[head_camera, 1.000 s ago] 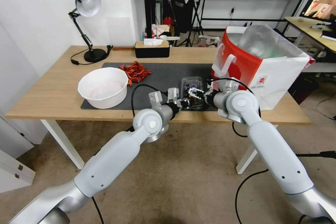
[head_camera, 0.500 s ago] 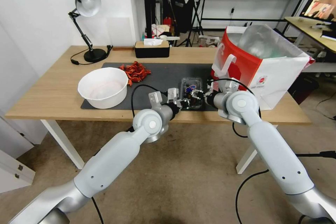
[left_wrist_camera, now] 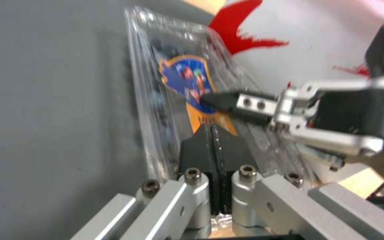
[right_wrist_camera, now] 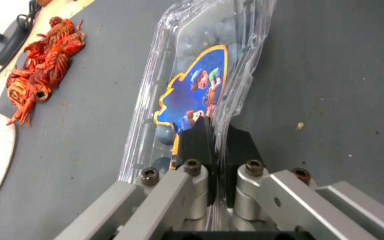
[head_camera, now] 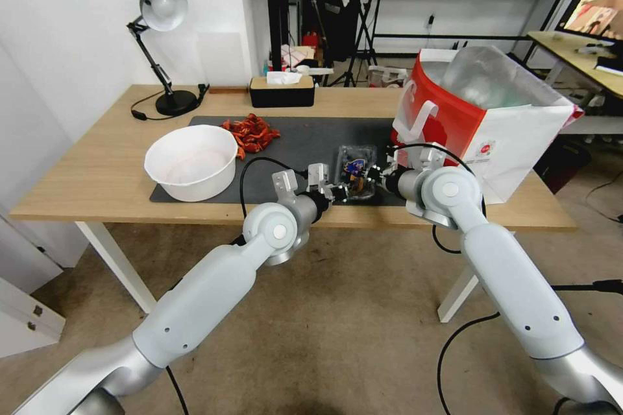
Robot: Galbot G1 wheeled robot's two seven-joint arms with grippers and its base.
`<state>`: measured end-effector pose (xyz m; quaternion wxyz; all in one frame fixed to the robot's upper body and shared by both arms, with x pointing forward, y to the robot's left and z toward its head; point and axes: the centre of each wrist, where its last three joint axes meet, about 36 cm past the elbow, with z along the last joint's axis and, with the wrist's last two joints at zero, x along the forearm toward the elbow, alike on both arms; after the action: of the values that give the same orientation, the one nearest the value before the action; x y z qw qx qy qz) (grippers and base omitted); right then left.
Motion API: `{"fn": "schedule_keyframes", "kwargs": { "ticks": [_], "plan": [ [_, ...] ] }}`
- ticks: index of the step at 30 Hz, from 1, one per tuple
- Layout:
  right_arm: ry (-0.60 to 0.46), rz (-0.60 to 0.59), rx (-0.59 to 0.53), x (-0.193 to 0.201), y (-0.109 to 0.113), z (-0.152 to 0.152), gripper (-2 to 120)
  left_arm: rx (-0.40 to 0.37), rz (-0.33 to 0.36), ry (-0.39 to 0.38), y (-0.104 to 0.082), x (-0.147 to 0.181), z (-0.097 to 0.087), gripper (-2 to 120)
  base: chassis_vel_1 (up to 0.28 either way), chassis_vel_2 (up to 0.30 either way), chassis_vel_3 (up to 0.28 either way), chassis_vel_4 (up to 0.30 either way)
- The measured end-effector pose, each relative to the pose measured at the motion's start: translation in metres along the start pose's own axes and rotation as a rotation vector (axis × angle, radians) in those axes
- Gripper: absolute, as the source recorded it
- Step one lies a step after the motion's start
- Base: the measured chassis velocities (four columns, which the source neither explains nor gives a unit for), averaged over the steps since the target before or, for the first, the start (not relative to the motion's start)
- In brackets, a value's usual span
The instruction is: Close the takeout container lid, then place the container into the takeout bag.
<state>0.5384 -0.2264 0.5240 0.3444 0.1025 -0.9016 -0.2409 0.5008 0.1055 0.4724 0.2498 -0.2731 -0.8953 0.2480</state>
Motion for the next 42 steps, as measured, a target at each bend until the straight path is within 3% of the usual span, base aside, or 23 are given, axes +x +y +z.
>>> {"fn": "schedule_keyframes", "kwargs": {
  "ticks": [9, 11, 12, 20, 22, 23, 25, 27, 28, 30, 32, 36, 42],
  "plan": [
    [0.001, 0.005, -0.016, 0.000, -0.005, 0.004, 0, -0.052, -0.029, -0.069, 0.026, 0.054, -0.014, 0, 0.000, 0.000, 0.000, 0.000],
    [0.000, 0.005, -0.017, 0.000, -0.005, 0.004, 0, -0.060, -0.035, -0.075, 0.031, 0.064, -0.013, 0, 0.000, 0.000, 0.000, 0.000],
    [-0.001, 0.002, -0.019, 0.001, -0.005, 0.003, 0, -0.062, -0.052, -0.085, 0.042, 0.087, -0.005, 0, 0.000, 0.000, 0.000, 0.000],
    [-0.001, -0.011, -0.023, 0.001, -0.002, 0.003, 0, -0.062, -0.093, -0.113, 0.055, 0.126, 0.011, 0, 0.000, 0.000, 0.000, 0.000],
    [0.000, -0.015, -0.024, 0.001, -0.001, 0.003, 0, -0.077, -0.109, -0.130, 0.059, 0.138, 0.019, 0, 0.000, 0.000, 0.000, 0.000],
    [0.001, -0.019, -0.025, 0.001, 0.000, 0.004, 0, -0.113, -0.137, -0.152, 0.062, 0.151, 0.034, 0, 0.000, 0.000, 0.000, 0.000],
    [0.001, -0.019, -0.025, 0.001, 0.000, 0.004, 0, -0.120, -0.143, -0.155, 0.063, 0.153, 0.036, 0, 0.000, 0.000, 0.000, 0.000],
    [0.002, -0.025, -0.026, 0.001, 0.001, 0.005, 0, -0.233, -0.195, -0.202, 0.069, 0.166, 0.059, 0, 0.000, 0.000, 0.000, 0.000],
    [0.002, -0.025, -0.026, 0.001, 0.001, 0.005, 0, -0.233, -0.195, -0.202, 0.069, 0.166, 0.059, 0, 0.000, 0.000, 0.000, 0.000],
    [0.002, -0.030, -0.027, 0.002, 0.002, 0.005, 0, -0.320, -0.218, -0.244, 0.071, 0.173, 0.073, 0, 0.000, 0.000, 0.000, 0.000],
    [0.001, -0.036, -0.030, 0.002, 0.003, 0.006, 0, -0.411, -0.238, -0.284, 0.070, 0.183, 0.085, 7, 0.000, 0.000, 0.000, 0.000],
    [-0.001, -0.050, -0.036, 0.003, 0.003, 0.008, 0, -0.484, -0.274, -0.336, 0.073, 0.194, 0.100, 20, 0.000, 0.000, 0.000, 0.000],
    [-0.008, -0.073, -0.051, 0.005, 0.001, 0.008, 0, -0.504, -0.355, -0.380, 0.077, 0.209, 0.121, 38, 0.000, 0.000, 0.000, 0.000]
  ]
}}
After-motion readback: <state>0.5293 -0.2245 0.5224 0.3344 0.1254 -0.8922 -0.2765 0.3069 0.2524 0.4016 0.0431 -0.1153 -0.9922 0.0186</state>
